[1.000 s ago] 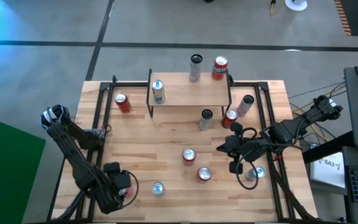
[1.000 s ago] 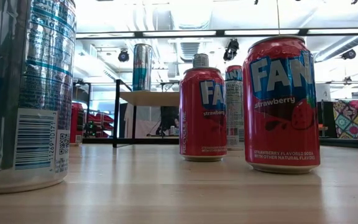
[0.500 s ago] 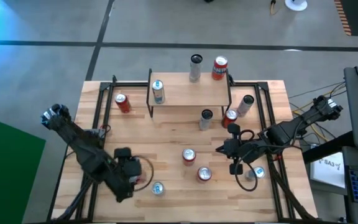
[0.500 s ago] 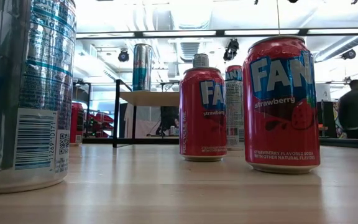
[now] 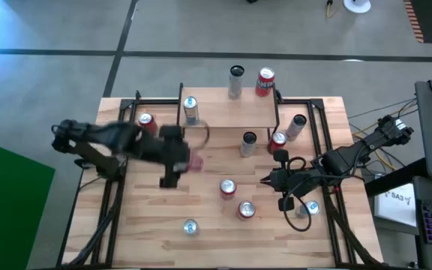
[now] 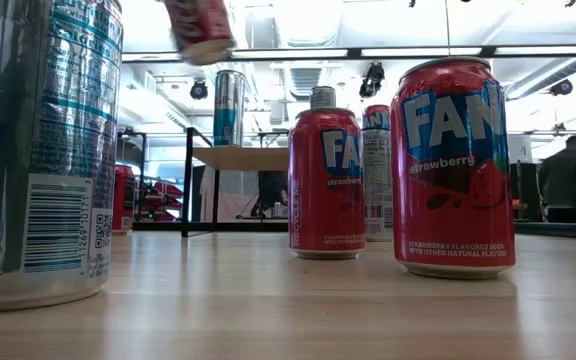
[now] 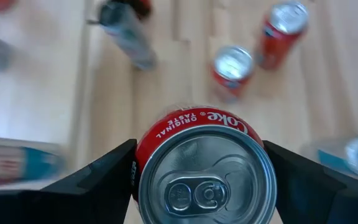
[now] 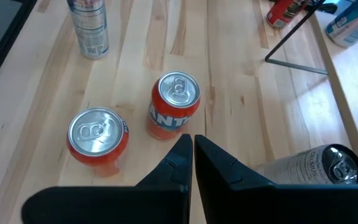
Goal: Place canned beverage on shelf
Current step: Put the bottom left red black soda can on the shelf
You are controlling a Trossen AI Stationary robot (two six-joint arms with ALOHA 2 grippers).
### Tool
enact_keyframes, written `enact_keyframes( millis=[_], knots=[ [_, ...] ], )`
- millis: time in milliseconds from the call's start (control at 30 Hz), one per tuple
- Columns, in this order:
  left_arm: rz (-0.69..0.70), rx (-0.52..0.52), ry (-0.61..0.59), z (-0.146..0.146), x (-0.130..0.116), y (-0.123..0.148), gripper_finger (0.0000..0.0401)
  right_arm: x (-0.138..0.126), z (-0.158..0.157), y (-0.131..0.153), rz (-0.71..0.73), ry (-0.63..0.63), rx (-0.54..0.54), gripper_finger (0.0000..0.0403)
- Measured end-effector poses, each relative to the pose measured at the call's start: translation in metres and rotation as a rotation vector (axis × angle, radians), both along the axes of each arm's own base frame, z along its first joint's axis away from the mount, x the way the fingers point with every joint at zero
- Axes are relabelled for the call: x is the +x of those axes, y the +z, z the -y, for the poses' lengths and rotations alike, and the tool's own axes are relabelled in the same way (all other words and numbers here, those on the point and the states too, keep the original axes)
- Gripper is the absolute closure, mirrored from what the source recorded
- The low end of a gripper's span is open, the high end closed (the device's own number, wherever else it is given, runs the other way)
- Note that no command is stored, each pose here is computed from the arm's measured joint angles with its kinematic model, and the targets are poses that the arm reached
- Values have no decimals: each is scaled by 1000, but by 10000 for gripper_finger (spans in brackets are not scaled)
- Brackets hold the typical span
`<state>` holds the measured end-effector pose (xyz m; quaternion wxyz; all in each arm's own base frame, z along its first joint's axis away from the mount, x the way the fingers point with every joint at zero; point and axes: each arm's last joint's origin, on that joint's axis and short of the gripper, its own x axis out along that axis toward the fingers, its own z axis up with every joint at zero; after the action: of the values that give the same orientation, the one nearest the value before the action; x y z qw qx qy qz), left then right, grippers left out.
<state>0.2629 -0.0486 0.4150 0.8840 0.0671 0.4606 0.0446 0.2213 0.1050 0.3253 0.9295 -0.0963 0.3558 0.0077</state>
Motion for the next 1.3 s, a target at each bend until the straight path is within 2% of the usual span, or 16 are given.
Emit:
enact_keyframes(
  millis=[133,267,400,700,1067,1300],
  knots=[
    [39,31,46,-36,4,12,112,0,0,0,0,1,-1,394],
    [114,-12,106,-62,12,15,112,0,0,0,0,1,-2,394],
    [84,-34,129,-78,18,9,112,0,0,0,-1,1,-2,394],
    [76,-7,51,-89,40,13,112,0,0,0,-1,5,-6,394],
    [-24,32,39,-118,72,28,112,3,5,1,8,-5,-19,394],
    [-152,3,-8,-129,81,1,112,3,6,0,3,-6,-21,394]
  ],
)
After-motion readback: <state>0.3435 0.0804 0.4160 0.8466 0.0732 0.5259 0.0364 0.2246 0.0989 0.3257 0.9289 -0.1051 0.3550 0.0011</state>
